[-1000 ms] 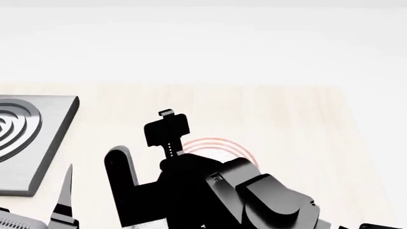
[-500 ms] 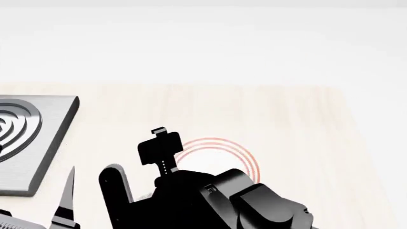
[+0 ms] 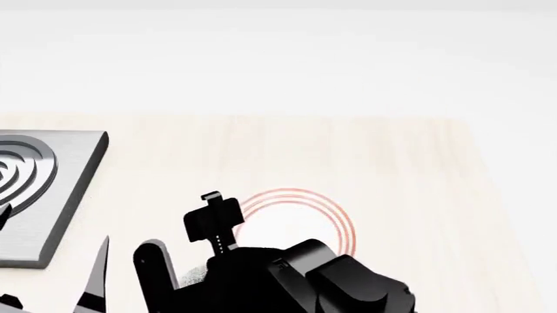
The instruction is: Pick the akita bowl between the plate and the ramekin and place it on the plate.
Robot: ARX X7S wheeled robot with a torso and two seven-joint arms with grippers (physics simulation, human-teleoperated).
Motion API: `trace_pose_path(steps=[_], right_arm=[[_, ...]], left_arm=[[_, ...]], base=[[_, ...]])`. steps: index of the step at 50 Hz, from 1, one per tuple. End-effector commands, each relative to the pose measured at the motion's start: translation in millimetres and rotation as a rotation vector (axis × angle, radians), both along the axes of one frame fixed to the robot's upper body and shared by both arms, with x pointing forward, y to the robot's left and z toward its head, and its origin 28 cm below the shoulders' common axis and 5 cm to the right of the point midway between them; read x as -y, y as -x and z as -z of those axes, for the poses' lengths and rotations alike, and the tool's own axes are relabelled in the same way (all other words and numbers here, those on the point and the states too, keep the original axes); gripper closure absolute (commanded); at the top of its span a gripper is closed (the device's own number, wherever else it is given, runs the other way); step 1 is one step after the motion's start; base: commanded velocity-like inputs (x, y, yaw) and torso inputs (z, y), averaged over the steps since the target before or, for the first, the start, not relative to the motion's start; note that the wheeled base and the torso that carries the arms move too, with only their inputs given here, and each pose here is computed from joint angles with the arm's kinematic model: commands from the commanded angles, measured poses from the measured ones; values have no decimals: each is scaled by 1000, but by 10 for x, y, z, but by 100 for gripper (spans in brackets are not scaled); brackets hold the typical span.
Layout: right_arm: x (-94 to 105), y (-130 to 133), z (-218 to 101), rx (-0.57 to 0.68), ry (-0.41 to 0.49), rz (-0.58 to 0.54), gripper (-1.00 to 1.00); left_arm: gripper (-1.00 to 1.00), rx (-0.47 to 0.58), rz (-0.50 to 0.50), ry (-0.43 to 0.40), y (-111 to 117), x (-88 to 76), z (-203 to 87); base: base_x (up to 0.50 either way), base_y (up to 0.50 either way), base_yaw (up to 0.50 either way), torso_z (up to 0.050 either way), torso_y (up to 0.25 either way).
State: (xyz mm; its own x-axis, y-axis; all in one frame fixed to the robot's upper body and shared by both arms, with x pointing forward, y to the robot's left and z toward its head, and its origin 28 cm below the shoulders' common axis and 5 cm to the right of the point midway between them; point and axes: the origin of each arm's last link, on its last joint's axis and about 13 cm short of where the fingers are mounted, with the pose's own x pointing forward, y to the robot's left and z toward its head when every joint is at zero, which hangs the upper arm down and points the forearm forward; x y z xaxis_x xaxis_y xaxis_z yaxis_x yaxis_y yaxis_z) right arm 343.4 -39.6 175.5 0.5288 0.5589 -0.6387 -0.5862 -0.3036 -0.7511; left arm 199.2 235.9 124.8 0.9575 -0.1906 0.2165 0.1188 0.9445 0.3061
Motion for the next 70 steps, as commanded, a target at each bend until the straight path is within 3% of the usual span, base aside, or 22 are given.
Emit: trace_pose_path(steps=[1, 27, 40, 59, 70], right_arm=[[-56, 44, 37, -49, 20, -49, -100], [-4, 75, 156, -117, 83, -35, -100], [-18, -28, 193, -63, 54, -11, -100], [-90, 85, 270, -155, 70, -71, -100], [-50, -41, 352, -124, 63, -30, -100]], left_arm=[[-100, -7, 16, 4, -7, -17, 33], [-100, -4, 18, 0, -6, -9, 21], [-100, -7, 18, 0, -12, -11, 29], [-100, -9, 20, 4, -7, -16, 28], [-100, -10, 21, 4, -3, -15, 33]], base=[[0, 0, 0, 0, 0], [0, 0, 0, 0, 0], [0, 0, 0, 0, 0], [0, 0, 0, 0, 0], [0, 0, 0, 0, 0]])
